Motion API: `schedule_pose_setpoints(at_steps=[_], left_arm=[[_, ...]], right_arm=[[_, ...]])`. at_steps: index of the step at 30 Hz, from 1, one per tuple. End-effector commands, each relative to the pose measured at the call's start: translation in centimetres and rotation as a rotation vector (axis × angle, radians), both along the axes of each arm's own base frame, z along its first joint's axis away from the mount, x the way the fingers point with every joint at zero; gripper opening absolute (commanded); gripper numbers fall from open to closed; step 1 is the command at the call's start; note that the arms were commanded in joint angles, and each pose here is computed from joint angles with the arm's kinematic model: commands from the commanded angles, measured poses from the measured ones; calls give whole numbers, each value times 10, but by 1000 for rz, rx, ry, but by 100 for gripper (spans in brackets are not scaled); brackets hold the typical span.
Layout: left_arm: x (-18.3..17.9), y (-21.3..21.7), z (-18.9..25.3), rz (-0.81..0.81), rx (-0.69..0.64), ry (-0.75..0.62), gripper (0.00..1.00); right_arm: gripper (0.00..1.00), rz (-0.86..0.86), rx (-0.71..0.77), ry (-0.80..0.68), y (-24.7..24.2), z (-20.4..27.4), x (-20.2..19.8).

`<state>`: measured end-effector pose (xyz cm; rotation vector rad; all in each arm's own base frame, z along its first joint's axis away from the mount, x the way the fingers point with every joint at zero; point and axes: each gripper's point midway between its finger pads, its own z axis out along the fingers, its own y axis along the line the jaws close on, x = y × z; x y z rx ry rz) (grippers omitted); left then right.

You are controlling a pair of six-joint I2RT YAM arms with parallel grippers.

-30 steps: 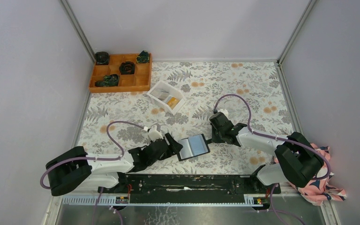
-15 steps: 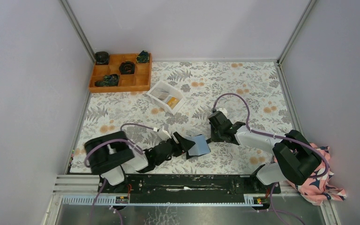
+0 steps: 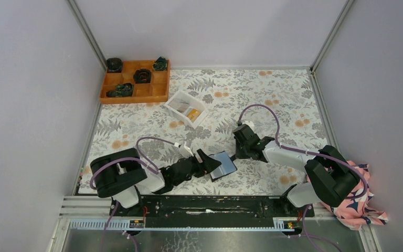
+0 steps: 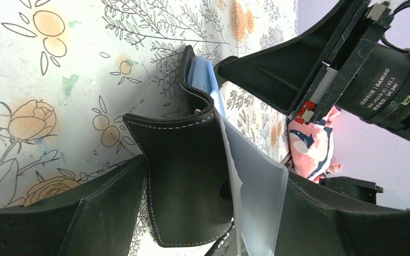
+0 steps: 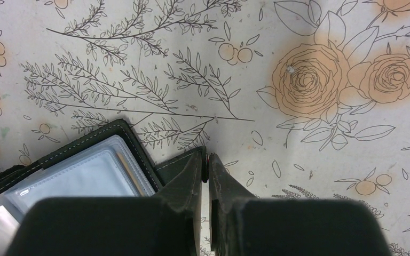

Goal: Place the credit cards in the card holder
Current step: Close the card holder at the center of the board.

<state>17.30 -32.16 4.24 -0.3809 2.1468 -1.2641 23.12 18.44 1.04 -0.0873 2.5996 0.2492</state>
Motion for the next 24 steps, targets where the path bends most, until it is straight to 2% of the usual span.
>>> schedule_pose_setpoints(at_steps=[1,6,12,16,24], left_arm=[[0,-8,7,-23,22,-31,81],[3,-14,24,-14,0,-56,81],[6,-8,50,25,36,-111,81],[3,-2,53,35,83,-116,81],[-4,-6,51,19,87,-108,81]], right_arm=[[9,4,9,25,4,-8,-7],[9,2,8,30,3,-11,-10],[9,-3,16,28,2,-12,-12],[9,0,23,24,4,-11,-11],[9,6,30,23,7,-11,-13]])
